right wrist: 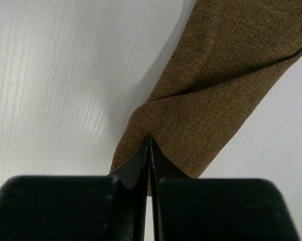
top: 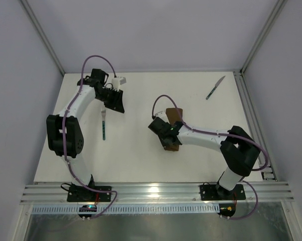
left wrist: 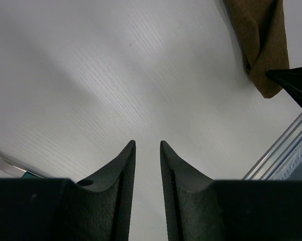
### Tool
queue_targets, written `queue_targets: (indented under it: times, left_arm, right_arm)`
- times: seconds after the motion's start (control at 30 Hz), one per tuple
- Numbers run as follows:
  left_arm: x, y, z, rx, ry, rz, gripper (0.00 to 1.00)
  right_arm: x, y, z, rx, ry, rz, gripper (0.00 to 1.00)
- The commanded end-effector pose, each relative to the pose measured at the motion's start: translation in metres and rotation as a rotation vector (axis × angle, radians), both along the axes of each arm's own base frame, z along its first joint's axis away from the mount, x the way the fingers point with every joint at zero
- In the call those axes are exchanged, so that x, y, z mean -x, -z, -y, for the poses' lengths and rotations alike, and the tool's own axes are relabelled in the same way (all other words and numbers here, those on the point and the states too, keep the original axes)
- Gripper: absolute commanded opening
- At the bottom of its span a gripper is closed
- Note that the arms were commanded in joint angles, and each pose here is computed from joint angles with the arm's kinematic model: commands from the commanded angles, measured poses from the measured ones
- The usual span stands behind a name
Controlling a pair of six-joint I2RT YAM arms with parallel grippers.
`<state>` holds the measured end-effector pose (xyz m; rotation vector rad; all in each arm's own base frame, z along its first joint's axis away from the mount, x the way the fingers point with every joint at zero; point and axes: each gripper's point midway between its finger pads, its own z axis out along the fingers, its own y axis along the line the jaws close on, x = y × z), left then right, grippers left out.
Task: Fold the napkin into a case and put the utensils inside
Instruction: Smooth out the smaller rectangle-folded napkin at the center of the board.
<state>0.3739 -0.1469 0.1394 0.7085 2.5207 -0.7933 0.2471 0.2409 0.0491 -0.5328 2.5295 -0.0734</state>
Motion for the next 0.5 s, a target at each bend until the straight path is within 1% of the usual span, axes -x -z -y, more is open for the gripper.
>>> queue_targets:
  times: [0.0, 0.13, 0.23, 0.37, 0.47]
  left_arm:
    - [0.002, -0.009, 0.004, 0.023, 0.014, 0.018, 0.28]
    - [0.003, -0.009, 0.003, 0.021, 0.019, 0.018, 0.27]
    - [0.005, -0.010, 0.003, 0.021, 0.023, 0.016, 0.27]
    - [0.009, -0.010, 0.008, 0.033, 0.036, 0.005, 0.26]
    - [0.015, -0.013, 0.017, 0.035, 0.063, 0.012, 0.26]
  right_arm:
    - [-0.017, -0.006, -0.027, -0.099, -0.020, 0.035, 0.04]
    - [-0.022, 0.016, -0.028, -0.084, -0.013, 0.000, 0.04]
    - [-0.024, 0.022, -0.033, -0.095, -0.023, -0.010, 0.04]
    - [-0.029, 0.021, -0.040, -0.095, -0.032, -0.015, 0.04]
    - [-0.035, 0.008, -0.043, -0.101, -0.033, 0.008, 0.04]
